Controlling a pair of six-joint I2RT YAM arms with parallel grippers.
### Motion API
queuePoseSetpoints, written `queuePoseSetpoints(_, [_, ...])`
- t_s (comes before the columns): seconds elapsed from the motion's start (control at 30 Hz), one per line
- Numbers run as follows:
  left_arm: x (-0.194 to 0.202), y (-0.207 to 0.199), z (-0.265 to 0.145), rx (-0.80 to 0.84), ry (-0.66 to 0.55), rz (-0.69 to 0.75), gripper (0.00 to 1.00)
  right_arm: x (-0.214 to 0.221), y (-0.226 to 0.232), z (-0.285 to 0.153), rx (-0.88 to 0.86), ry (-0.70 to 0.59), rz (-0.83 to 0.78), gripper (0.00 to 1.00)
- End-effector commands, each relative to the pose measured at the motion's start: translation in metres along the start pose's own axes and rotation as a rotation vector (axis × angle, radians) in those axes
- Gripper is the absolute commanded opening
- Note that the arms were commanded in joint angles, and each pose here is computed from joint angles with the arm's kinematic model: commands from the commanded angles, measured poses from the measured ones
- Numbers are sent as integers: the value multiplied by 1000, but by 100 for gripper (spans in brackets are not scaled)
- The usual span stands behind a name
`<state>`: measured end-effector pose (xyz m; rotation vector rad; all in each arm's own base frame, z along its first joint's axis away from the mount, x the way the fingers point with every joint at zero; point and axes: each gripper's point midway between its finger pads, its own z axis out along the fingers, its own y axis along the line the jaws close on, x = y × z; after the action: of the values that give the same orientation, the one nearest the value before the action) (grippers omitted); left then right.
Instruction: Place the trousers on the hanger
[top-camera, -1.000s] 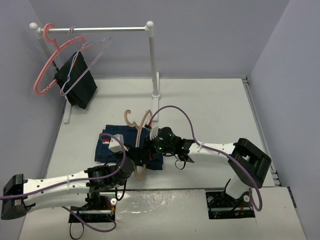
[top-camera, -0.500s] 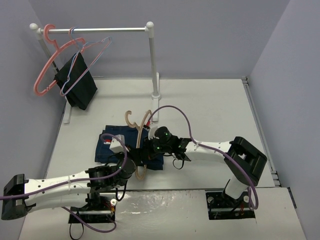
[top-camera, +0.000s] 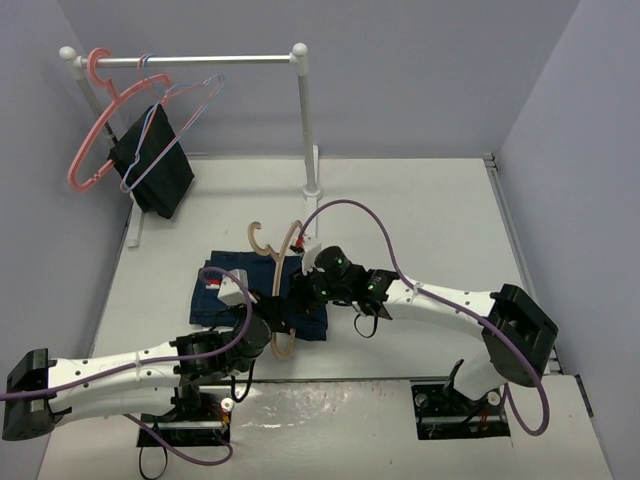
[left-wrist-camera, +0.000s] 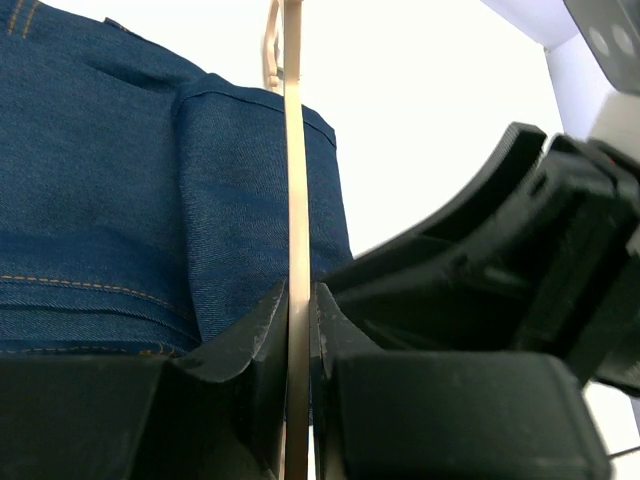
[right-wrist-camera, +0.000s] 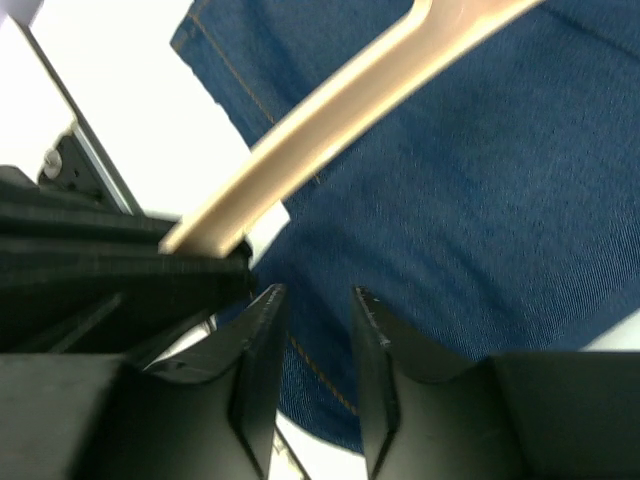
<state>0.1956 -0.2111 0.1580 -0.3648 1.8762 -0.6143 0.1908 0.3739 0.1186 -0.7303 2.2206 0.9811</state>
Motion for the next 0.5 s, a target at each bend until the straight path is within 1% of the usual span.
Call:
queuePoseSetpoints(0.0, [-19,-24,0,45,-43,-97,0,-40,22,-26,-37,-102,-109,32])
queuePoseSetpoints(0.07, [-19,-24,0,45,-41,-90,0,-50,20,-34,-24,-134,-146,37])
queuePoseSetpoints(0.17, [-19,-25,-1,47,-40,-80,0,-76,18,-50,2,-214,-215,51])
queuePoseSetpoints(0.27, [-20,-25,-1,50,-38,-73,0,-101,12,-57,23,-267,-290,60])
queuePoseSetpoints(0.4, [-20,-28,-1,58,-36,-61,0,-136,2,-60,-10,-306,-308,61])
queuePoseSetpoints(0.47, [-20,-30,-1,65,-32,-55,0,-148,1,-60,-58,-317,-321,62])
